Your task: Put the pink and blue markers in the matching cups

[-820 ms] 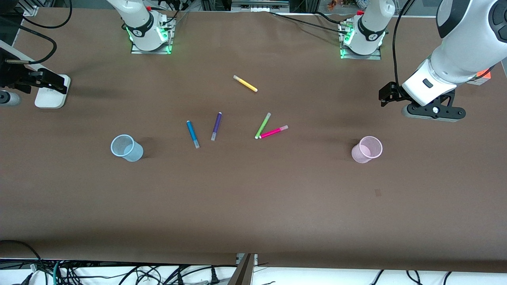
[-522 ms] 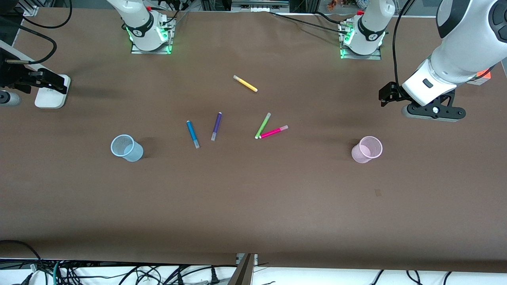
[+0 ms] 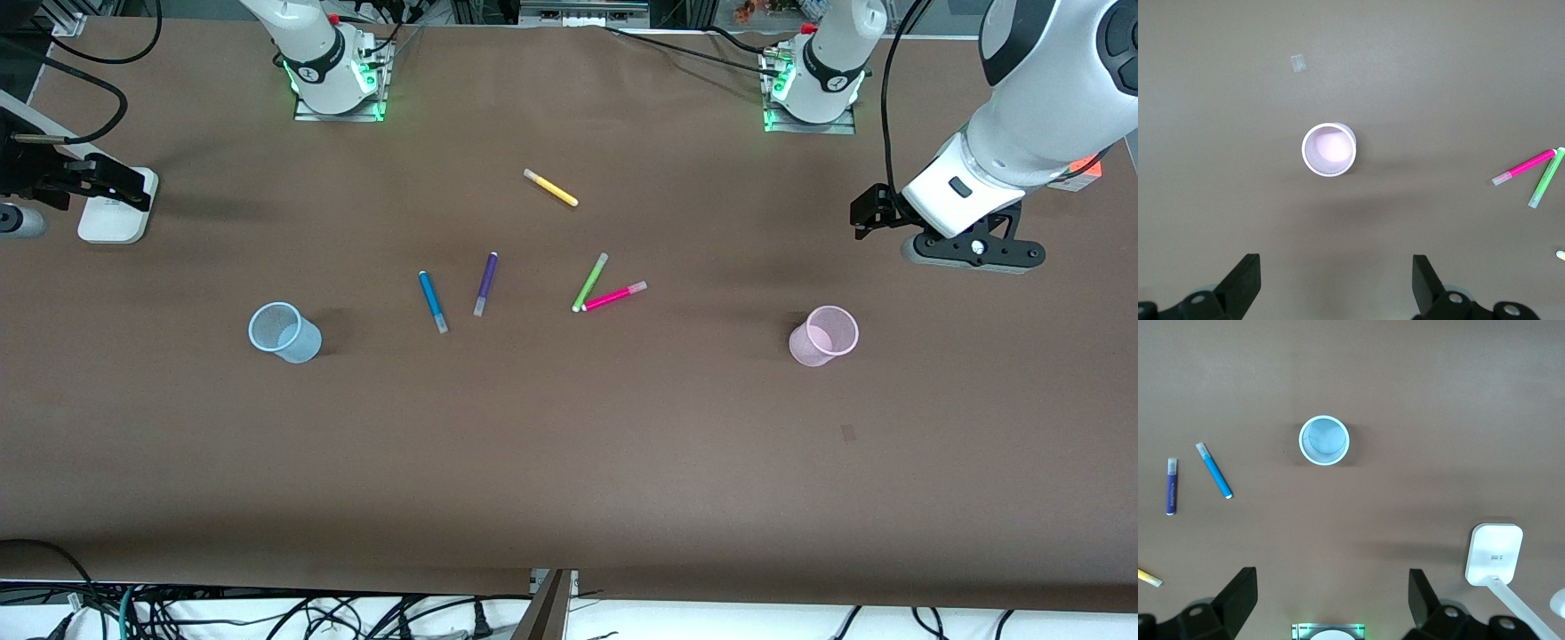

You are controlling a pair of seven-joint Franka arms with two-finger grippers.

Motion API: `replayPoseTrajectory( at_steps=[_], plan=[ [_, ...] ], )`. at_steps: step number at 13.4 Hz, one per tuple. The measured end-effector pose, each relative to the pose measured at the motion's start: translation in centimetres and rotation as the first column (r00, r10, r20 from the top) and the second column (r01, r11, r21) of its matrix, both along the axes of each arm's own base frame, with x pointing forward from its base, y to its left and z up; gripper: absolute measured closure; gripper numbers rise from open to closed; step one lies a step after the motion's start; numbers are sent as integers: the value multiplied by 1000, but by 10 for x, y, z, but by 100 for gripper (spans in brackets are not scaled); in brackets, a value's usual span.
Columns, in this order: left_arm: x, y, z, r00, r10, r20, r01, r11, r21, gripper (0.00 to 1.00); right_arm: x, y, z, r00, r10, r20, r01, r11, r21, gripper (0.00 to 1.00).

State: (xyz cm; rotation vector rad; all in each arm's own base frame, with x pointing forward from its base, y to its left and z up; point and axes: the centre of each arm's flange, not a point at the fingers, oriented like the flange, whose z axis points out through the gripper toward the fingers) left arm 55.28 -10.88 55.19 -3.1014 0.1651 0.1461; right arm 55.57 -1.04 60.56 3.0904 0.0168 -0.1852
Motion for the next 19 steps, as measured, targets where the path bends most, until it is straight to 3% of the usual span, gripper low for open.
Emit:
replayPoseTrajectory(
  at_steps=[19],
  plan=[
    [-1,-4,-1,1000,-7,-1,7,1000,0,0,0,0,0,1000,-1,0,1,1000,0,0]
  ],
)
